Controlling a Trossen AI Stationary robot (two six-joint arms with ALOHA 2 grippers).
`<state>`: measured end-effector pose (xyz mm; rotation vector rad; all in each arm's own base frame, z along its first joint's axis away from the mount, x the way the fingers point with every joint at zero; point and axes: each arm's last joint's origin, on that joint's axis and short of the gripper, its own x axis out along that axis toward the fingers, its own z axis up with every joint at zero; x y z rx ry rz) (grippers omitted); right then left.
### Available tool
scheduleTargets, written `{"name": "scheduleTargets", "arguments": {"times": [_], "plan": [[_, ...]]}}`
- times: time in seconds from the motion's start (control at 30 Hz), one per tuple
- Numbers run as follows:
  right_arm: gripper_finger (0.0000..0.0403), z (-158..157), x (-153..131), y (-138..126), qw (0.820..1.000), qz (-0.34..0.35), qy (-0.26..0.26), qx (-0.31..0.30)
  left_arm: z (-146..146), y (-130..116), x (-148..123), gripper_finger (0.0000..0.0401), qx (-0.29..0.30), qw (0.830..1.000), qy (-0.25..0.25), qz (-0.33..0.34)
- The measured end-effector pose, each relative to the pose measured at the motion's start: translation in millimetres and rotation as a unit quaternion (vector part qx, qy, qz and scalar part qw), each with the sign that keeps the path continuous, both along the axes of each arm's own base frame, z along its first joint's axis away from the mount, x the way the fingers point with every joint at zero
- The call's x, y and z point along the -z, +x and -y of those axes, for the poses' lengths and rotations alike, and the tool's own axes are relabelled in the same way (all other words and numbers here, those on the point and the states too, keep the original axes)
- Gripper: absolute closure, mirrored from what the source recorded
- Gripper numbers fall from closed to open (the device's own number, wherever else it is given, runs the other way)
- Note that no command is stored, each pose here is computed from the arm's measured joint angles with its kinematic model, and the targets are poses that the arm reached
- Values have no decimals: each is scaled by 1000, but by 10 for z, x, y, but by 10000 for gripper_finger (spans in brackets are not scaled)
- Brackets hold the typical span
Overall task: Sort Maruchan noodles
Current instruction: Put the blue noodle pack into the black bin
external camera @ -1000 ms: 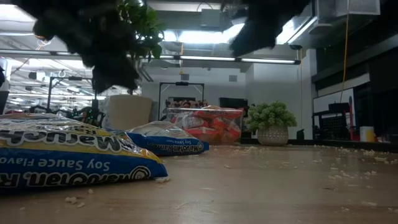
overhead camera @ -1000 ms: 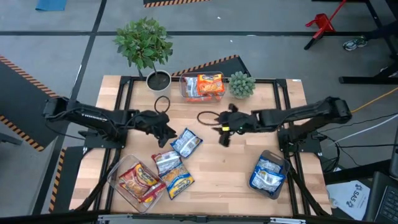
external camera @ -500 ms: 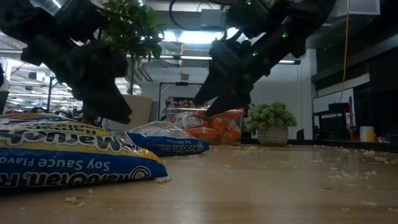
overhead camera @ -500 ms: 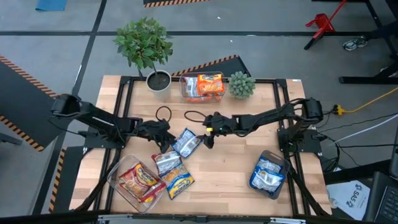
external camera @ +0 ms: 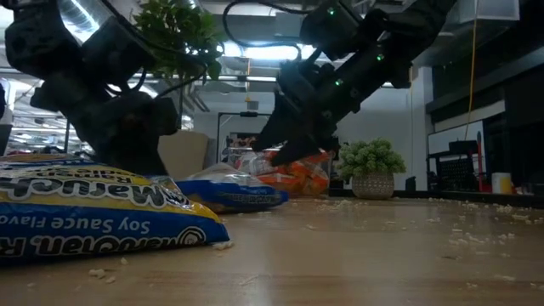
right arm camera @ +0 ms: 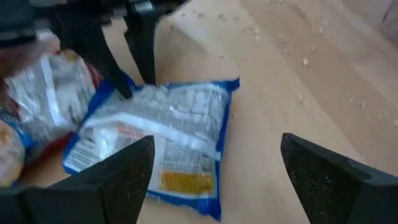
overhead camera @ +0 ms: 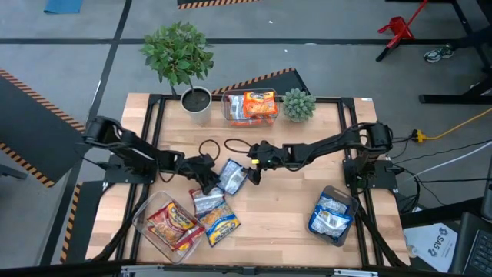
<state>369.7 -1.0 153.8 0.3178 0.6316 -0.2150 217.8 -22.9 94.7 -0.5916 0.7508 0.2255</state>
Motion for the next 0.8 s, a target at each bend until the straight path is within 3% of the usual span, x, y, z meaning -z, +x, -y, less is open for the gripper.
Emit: {"name": "scheduleTargets", "arguments": {"times": [0.2,0.43,0.8], "plan": [[72,7,112,-1,1000,-18,11,19,-2,2,22,280,-2,1000,-1,-3],[72,13,357,111,998,2,61,25,-30,-3,31,280,-16,1000,-18,-11],[79,-36,535,230,985,48,155,-60,-61,-3,35,280,-27,999,-25,-12]]}}
